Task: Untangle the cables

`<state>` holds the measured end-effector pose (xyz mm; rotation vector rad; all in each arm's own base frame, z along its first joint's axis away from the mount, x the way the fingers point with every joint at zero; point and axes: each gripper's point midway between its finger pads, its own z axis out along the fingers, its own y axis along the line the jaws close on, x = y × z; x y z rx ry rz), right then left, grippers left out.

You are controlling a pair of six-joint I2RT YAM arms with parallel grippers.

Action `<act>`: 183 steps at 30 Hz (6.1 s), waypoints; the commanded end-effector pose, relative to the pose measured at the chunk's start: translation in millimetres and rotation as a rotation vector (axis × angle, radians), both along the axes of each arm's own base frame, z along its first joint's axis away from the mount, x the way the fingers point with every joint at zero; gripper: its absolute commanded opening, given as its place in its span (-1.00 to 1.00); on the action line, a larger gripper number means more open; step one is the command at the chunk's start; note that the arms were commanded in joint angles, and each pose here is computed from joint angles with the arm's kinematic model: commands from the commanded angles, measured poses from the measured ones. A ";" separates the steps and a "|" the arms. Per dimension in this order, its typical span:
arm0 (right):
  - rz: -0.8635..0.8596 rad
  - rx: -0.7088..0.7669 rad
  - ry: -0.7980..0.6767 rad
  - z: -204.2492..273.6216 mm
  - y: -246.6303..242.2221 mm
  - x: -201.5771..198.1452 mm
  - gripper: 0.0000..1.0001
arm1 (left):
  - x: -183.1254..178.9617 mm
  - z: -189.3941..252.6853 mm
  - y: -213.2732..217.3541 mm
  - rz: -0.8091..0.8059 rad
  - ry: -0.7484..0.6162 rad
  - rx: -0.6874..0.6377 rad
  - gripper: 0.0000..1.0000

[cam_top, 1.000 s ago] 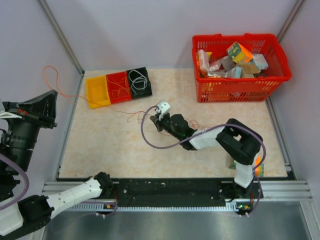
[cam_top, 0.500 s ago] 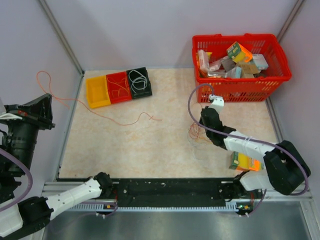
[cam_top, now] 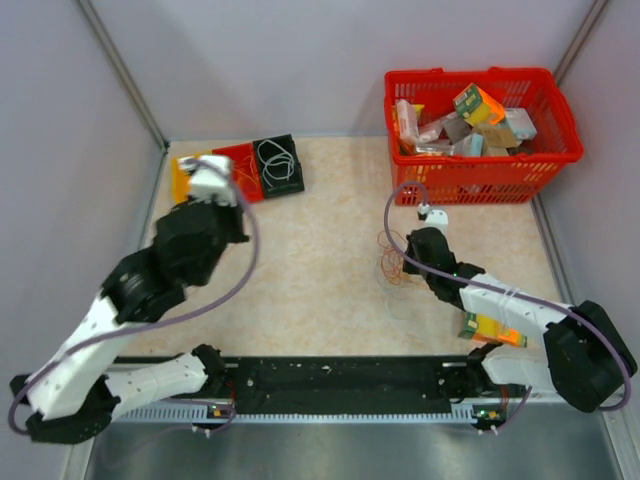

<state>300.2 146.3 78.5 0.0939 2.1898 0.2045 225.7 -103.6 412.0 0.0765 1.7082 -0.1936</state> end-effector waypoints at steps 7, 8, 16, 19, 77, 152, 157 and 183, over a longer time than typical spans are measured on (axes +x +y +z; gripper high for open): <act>0.085 0.081 -0.056 12.9 7.7 -4.5 -1.00 | 13.5 50.6 -36.9 -0.093 -0.038 -0.081 -1.00; 0.087 0.090 -0.055 13.2 8.5 -4.6 -1.00 | 13.4 53.3 -35.9 -0.090 -0.044 -0.083 -1.00; 0.089 0.137 -0.037 14.5 15.6 -5.1 -1.00 | 36.4 -37.4 -57.3 -0.058 0.104 0.057 -1.00; 0.088 0.137 -0.018 12.8 16.0 -6.5 -1.00 | 45.9 -92.9 -65.2 -0.039 0.224 0.110 -1.00; 0.157 0.171 0.022 -2.3 9.9 -36.3 -0.92 | 37.1 -266.8 -153.6 -0.316 0.654 0.088 0.96; 0.204 0.235 0.053 -9.3 24.2 -41.5 -0.92 | 275.2 -88.6 185.4 0.579 0.277 -0.540 -1.00; 0.205 0.236 0.055 -10.3 24.4 -41.7 -0.92 | 299.7 -115.4 213.2 0.668 0.244 -0.518 -1.00; 0.226 0.257 0.089 -18.5 31.7 -43.4 -0.92 | 310.8 -112.6 248.8 0.799 0.178 -0.438 -1.00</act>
